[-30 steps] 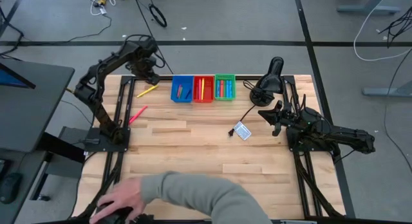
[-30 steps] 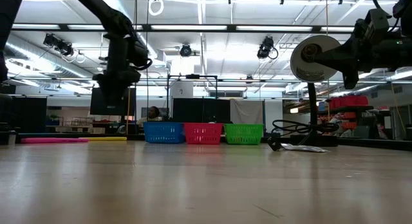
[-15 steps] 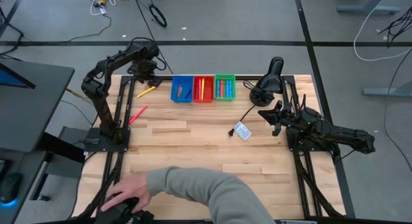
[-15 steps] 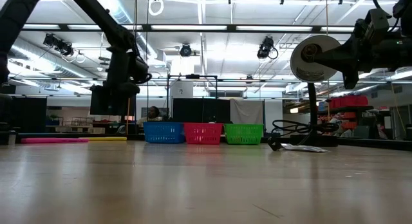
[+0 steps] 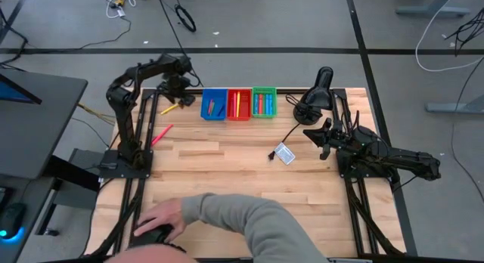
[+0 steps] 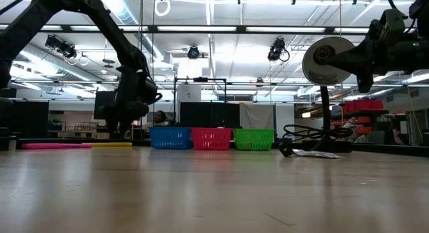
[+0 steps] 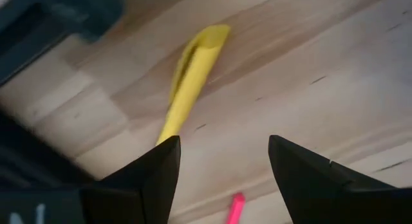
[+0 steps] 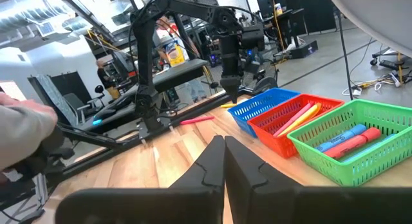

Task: Pick & Place Markers
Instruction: Put the yellow marker into the red bin

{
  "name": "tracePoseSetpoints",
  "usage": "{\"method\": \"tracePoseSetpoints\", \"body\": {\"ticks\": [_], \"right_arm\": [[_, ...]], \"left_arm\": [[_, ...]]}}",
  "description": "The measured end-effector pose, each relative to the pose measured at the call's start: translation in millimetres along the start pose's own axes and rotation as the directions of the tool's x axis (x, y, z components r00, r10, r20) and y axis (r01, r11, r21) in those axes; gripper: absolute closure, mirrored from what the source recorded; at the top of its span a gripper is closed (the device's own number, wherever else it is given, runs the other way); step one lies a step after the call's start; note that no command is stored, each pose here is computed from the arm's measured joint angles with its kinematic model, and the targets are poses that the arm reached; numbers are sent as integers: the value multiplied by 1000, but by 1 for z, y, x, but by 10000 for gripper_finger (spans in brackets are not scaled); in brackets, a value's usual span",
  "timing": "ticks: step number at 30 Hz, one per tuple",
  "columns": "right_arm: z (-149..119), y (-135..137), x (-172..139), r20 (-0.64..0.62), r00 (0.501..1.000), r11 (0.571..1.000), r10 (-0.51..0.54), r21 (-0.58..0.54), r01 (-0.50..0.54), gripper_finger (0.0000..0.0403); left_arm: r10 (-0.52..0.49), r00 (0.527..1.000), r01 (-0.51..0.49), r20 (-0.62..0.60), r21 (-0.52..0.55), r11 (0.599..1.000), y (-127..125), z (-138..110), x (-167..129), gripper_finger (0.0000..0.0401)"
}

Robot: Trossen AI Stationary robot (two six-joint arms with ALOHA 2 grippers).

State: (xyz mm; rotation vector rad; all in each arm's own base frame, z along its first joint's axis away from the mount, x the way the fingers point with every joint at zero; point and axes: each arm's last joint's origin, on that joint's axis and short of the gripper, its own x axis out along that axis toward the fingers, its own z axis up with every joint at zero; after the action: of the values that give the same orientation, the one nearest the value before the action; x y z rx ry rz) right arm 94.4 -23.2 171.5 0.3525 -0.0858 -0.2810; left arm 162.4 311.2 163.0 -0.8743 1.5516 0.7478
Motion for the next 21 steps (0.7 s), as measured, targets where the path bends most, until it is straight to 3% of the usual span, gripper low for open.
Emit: {"method": "tracePoseSetpoints", "body": {"ticks": [5, 11, 21], "right_arm": [[0, 0, 0, 0, 1000, 1000, 0, 0, 0, 392], [0, 0, 0, 0, 1000, 1000, 0, 0, 0, 392], [0, 0, 0, 0, 1000, 1000, 0, 0, 0, 392]], "left_arm": [[-2, 1000, 2, -15, 31, 1000, 0, 6, 12, 158], [123, 992, -123, -6, 11, 992, 7, 8, 14, 158], [54, 998, -53, -34, 34, 998, 13, 9, 32, 158]]}}
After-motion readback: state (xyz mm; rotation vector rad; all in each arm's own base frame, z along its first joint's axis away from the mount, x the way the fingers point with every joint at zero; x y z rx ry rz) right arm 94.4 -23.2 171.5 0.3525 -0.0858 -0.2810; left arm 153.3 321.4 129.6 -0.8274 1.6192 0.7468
